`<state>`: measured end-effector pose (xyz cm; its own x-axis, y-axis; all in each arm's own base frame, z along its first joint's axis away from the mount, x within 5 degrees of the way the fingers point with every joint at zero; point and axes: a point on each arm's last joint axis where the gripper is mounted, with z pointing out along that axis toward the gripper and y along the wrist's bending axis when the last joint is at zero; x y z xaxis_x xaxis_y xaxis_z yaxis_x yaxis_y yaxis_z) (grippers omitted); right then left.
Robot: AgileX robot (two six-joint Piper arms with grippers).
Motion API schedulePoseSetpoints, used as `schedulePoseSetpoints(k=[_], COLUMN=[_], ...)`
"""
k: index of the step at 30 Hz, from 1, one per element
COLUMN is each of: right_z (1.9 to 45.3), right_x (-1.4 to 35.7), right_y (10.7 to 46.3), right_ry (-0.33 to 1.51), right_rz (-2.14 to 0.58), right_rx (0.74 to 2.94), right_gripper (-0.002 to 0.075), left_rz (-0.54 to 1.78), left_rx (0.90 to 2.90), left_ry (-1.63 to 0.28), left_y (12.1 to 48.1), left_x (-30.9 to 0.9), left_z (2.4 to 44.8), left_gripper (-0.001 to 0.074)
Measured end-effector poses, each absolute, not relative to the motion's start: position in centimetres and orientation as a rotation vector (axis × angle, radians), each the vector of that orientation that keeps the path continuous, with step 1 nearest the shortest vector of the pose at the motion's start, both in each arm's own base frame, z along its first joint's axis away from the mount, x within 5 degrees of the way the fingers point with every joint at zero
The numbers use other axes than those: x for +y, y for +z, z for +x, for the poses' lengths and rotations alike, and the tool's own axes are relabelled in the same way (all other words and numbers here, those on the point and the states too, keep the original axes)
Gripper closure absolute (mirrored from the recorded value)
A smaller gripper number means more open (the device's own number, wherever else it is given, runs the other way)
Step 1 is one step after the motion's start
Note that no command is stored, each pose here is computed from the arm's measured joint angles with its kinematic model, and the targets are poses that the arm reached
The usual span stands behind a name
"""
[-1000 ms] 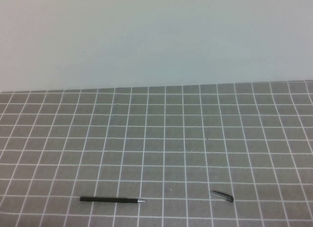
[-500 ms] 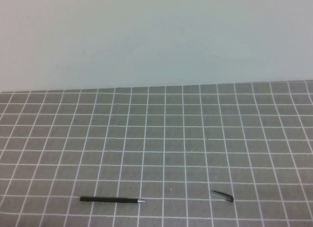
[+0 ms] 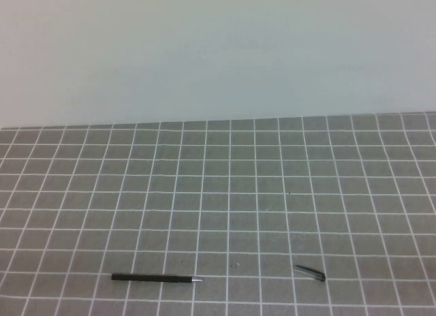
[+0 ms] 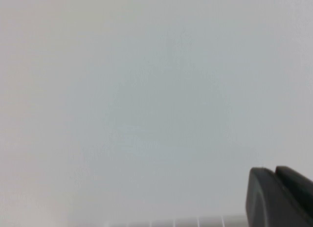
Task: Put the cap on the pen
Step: 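Pick up the pen and its cap, cap the pen, and set it down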
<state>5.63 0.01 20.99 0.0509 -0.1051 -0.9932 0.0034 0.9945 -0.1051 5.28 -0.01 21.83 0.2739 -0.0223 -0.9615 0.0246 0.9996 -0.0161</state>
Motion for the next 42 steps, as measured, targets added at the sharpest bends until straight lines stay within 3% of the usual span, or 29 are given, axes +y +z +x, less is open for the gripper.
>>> schedulePoseSetpoints(k=[8,14,28,35,42], right_z=[5.4,5.1,5.1,5.2,5.1], right_x=[0.0,0.0,0.0,0.0,0.0], right_y=[22.7,23.5,23.5,23.2,24.1], right_ry=[-0.088,-0.09,-0.089,-0.085,-0.083], right_rz=[-0.072,-0.066,-0.066,-0.065,-0.067], right_rx=[1.333,1.234,1.236,1.267,1.324], right_gripper=[0.0727,0.0727,0.0727,0.0727,0.0727], left_rz=[-0.025,-0.029,-0.043,-0.04,-0.058], left_rx=[1.046,1.039,1.047,1.132,1.37], left_ry=[-0.013,-0.019,-0.045,-0.073,-0.165], left_y=[23.9,23.9,23.9,24.6,26.8], left_x=[0.3,0.3,0.3,0.1,-0.3], left_z=[4.4,4.4,4.4,4.5,4.3], left_gripper=[0.0735,0.0735,0.0735,0.0734,0.0734])
